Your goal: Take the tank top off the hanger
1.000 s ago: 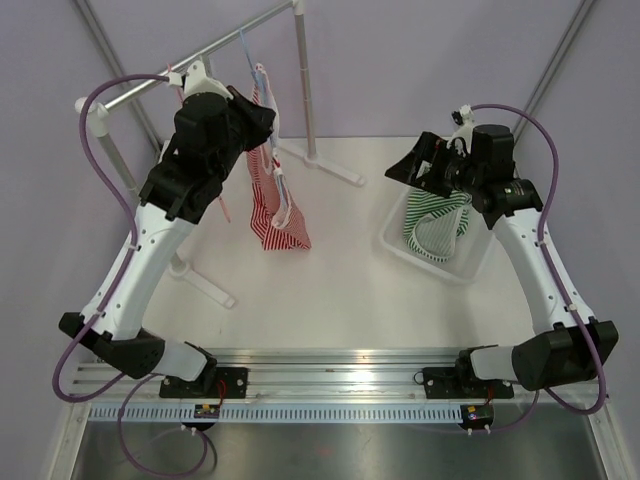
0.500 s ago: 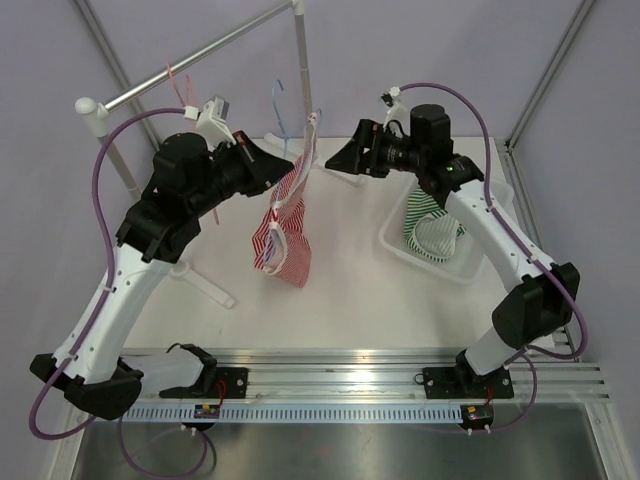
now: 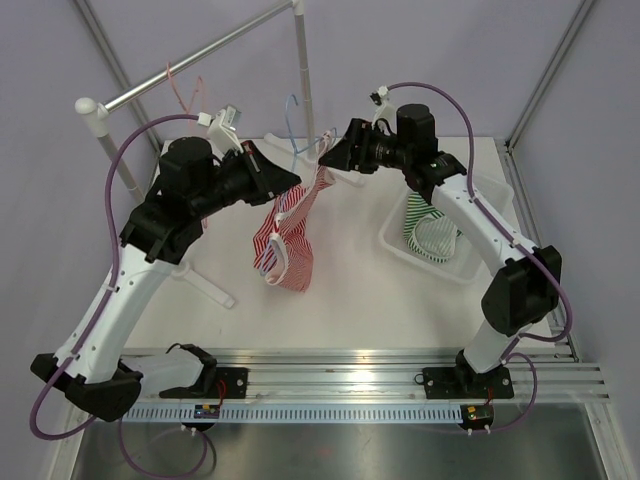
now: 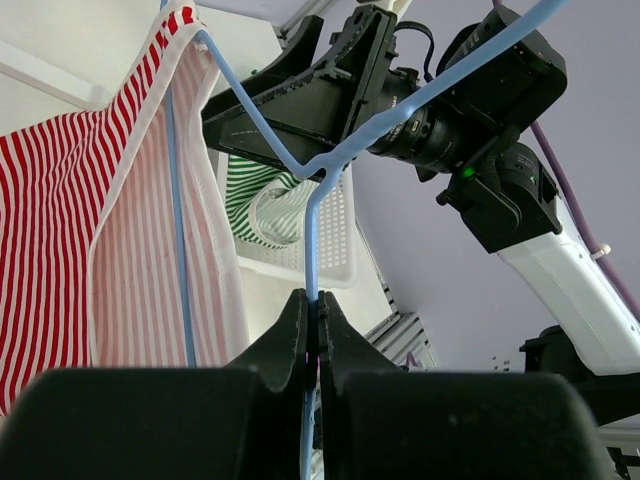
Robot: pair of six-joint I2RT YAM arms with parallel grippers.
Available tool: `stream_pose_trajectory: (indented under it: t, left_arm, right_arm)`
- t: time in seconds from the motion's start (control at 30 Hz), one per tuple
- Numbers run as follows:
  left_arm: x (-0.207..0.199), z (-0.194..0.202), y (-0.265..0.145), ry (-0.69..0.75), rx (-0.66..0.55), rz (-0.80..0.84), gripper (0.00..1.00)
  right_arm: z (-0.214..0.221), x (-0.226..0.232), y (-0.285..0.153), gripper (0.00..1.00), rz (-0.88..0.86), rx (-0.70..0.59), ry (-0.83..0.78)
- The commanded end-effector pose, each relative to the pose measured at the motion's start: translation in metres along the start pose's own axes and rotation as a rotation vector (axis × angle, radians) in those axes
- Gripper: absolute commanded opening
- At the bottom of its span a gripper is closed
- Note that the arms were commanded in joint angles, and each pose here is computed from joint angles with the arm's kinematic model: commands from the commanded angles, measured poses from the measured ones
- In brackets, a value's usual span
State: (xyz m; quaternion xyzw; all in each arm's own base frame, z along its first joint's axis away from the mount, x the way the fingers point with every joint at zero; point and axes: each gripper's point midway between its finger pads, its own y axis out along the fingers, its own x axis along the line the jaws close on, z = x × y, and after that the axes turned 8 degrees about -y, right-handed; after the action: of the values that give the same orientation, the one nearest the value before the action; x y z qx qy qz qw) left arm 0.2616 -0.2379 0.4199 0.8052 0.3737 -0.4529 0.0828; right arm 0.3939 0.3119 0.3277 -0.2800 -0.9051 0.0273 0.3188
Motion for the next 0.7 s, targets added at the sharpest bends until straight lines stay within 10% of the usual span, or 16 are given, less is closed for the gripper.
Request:
stream_pose_trajectory:
  t: [0.0,0.3,0.43,0.67]
  left_arm:
    - [-0.02,-0.006,-0.002,0.032,-0.003,0.074,0.0]
    - [-0.008,-0.006,0.002,0.046,-0.007,0.019,0.0]
    - [-0.011,-0.009,0.0,0.053,-0.017,0.024,0.0]
    - [-0.013,-0.01,-0.004,0.078,-0.014,0.019,0.0]
  right_arm:
    - [-0.037,0.017,0.001,0.72,-0.043,-0.104,-0.077]
    - [-0.039,0.014,0.005,0.79,-0.037,-0.105,-0.064]
    - [-0.038,0.006,0.01,0.38,-0.008,-0.1,-0.074]
    - [-0.042,-0.025,0.015,0.0,0.116,-0.089,-0.108]
